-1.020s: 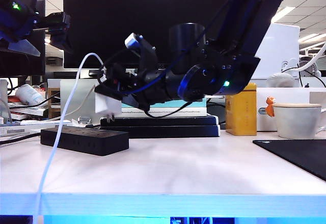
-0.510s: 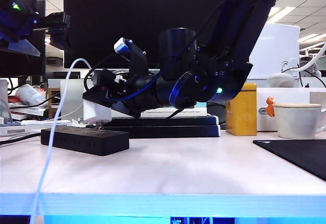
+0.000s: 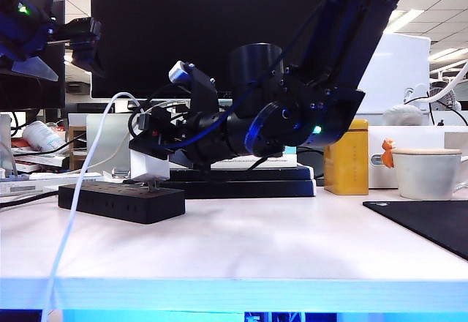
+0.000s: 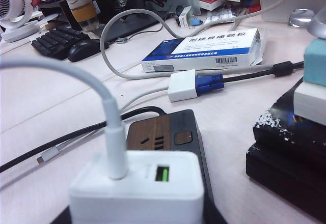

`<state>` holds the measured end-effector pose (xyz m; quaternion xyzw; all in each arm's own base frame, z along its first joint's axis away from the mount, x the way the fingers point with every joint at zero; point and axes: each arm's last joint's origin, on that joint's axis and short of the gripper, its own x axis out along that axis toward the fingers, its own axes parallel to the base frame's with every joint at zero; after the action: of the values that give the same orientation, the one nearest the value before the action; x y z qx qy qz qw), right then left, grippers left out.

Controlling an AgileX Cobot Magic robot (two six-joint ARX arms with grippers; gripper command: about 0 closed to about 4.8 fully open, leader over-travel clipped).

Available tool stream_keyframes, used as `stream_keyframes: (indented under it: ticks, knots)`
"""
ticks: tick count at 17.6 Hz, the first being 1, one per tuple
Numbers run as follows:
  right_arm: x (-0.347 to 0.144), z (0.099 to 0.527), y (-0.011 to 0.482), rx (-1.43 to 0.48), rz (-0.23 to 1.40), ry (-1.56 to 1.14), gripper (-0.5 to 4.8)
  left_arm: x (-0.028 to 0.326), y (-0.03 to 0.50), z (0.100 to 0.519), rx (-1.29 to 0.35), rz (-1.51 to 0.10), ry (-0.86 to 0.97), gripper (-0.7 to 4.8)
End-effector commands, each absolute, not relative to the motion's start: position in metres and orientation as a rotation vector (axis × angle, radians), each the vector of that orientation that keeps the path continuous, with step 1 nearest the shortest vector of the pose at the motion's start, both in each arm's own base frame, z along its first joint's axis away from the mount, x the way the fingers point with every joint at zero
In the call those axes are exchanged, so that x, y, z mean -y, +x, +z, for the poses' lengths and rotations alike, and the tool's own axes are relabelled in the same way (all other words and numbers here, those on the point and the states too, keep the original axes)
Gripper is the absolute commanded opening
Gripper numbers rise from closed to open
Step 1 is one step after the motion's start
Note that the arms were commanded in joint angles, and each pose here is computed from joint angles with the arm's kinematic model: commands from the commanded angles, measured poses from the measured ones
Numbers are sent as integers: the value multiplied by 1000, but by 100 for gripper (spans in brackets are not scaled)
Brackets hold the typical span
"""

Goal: Plug the white charger into the left socket.

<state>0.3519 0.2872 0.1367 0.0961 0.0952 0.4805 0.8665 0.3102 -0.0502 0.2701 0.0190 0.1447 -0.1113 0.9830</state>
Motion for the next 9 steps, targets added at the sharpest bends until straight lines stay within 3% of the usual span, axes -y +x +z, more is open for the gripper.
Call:
stream_keyframes:
  ticks: [1,7,9]
  knots:
    - [-288,141,352,-184,987,200,211,50,310,272,-281,-224,38,479]
    - [-291,138,349,-221,996,198,211,50,309,270,-308,-224,40,479]
    - [-290,132,348,-265,992,189,211,50,307,261,-397,-223,47,479]
